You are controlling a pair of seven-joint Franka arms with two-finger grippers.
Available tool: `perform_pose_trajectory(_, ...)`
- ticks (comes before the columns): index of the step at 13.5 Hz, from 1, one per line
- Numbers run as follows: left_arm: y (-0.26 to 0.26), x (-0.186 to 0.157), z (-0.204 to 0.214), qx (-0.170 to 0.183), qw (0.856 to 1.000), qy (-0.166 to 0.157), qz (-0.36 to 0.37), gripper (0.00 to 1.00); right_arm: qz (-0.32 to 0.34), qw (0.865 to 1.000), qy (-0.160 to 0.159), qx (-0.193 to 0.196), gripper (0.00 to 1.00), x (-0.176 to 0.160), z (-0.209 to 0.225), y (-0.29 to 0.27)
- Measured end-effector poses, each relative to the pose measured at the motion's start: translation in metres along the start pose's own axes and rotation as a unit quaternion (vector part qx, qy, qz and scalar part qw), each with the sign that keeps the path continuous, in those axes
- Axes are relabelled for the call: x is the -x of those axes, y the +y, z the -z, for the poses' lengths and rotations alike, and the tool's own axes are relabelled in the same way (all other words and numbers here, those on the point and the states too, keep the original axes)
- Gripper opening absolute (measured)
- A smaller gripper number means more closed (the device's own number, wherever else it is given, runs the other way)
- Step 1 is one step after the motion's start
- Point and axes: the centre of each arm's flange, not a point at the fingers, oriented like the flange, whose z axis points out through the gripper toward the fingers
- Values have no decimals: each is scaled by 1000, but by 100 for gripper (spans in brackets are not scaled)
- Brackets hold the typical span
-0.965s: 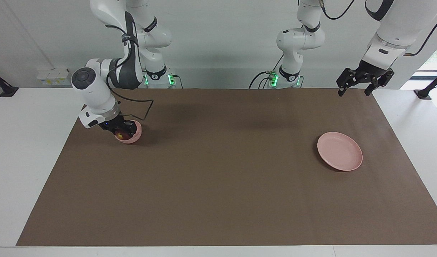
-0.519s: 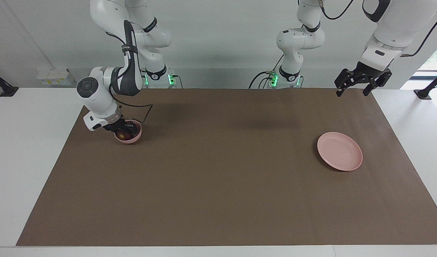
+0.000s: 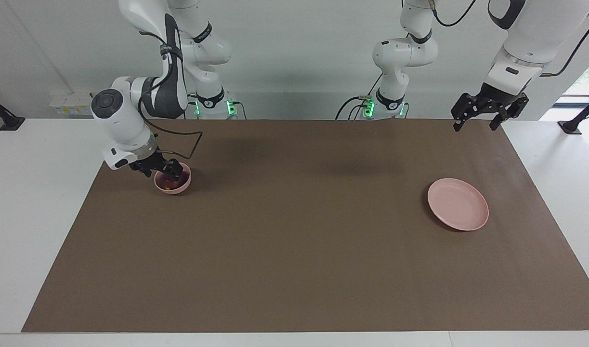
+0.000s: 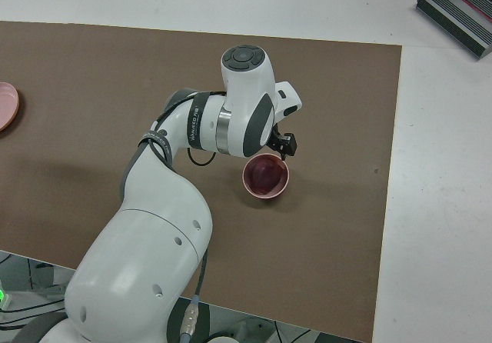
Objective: Move apple from plate to bowl
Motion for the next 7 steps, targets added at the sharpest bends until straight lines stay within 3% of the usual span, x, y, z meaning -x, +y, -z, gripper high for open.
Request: perform_pose_trajectory(7,-1,0,0,0,1000,0,1,100,3,1000,18,-2,100,15,152,-1)
